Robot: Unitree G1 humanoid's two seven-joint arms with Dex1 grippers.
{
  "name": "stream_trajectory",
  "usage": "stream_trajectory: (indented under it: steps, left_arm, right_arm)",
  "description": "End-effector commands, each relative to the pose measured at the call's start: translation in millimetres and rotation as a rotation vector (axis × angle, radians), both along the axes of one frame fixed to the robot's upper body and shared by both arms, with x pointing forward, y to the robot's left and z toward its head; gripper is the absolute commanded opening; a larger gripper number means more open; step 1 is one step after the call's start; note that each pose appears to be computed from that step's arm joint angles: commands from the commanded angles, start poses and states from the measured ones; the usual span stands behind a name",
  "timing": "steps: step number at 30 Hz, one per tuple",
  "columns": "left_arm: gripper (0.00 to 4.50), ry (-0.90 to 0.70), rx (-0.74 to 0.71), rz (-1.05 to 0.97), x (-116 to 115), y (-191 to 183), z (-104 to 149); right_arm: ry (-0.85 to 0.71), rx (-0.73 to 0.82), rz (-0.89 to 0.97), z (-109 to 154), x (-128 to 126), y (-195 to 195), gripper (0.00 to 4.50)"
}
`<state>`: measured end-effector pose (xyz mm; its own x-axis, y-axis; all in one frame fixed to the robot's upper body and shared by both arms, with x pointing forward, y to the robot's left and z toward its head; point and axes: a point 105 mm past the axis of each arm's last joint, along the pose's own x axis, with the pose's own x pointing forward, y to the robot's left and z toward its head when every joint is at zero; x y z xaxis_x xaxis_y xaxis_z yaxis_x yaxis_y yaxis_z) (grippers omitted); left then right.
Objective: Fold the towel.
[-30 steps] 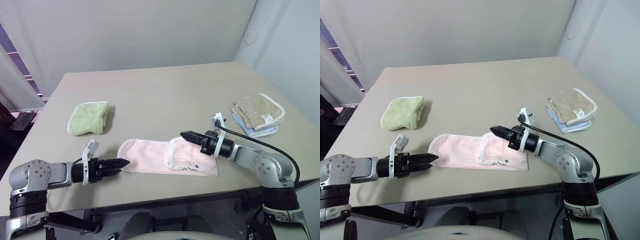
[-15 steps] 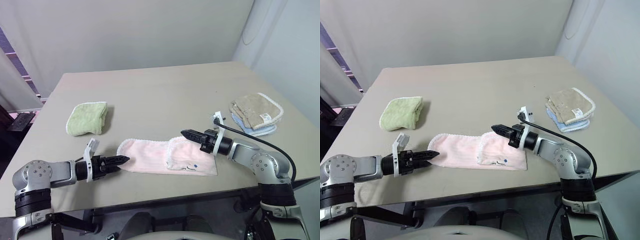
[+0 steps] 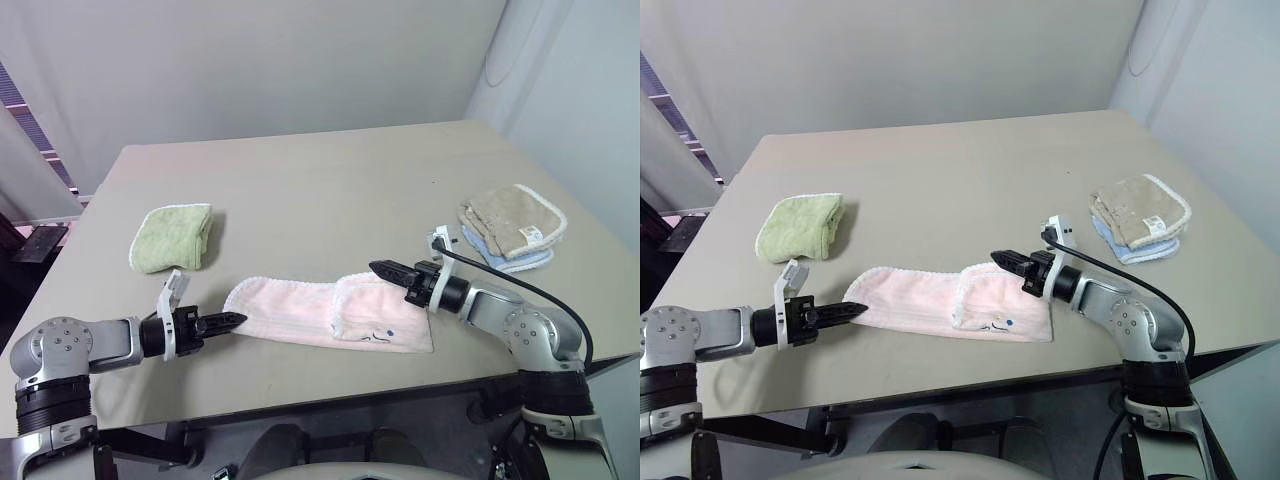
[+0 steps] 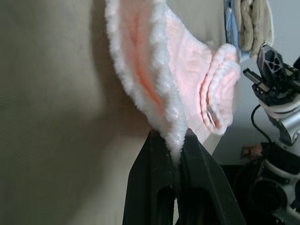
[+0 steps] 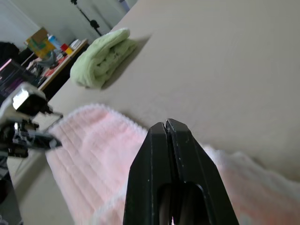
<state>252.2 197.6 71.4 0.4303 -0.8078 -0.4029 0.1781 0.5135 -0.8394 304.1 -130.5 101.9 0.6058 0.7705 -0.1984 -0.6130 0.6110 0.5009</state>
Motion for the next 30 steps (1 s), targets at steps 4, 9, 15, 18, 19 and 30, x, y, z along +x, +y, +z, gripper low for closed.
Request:
stream_trajectory:
  steps: [4, 9, 15, 18, 19, 30]
  left_arm:
    - [0.05, -0.335, 0.172, -0.376, 5.2, -25.2, 39.0]
    - [0.05, -0.482, 0.159, -0.557, 29.7, -57.5, 51.2]
    - [0.05, -0.581, 0.019, -0.846, 40.7, -130.3, 63.8]
    - [0.05, -0.609, -0.037, -0.944, 36.9, -155.2, 68.4]
    - [0.05, -0.617, -0.065, -0.976, 34.3, -165.4, 69.8]
    - [0.05, -0.658, -0.059, -1.07, 29.6, -236.2, 30.4]
  right_arm:
    - [-0.149, 0.006, 0.087, 22.8, -20.4, -4.6, 0.0]
    - [-0.146, 0.008, 0.035, 23.1, -20.5, -22.4, 0.0]
    - [-0.165, 0.043, -0.092, 32.1, -19.6, -46.0, 0.0]
    - [-0.17, 0.034, -0.147, 33.1, -22.6, -56.1, 0.0]
    - [-0.169, 0.027, -0.175, 32.4, -23.6, -61.1, 0.0]
    - [-0.14, -0.011, -0.393, 23.7, -40.7, -90.9, 0.0]
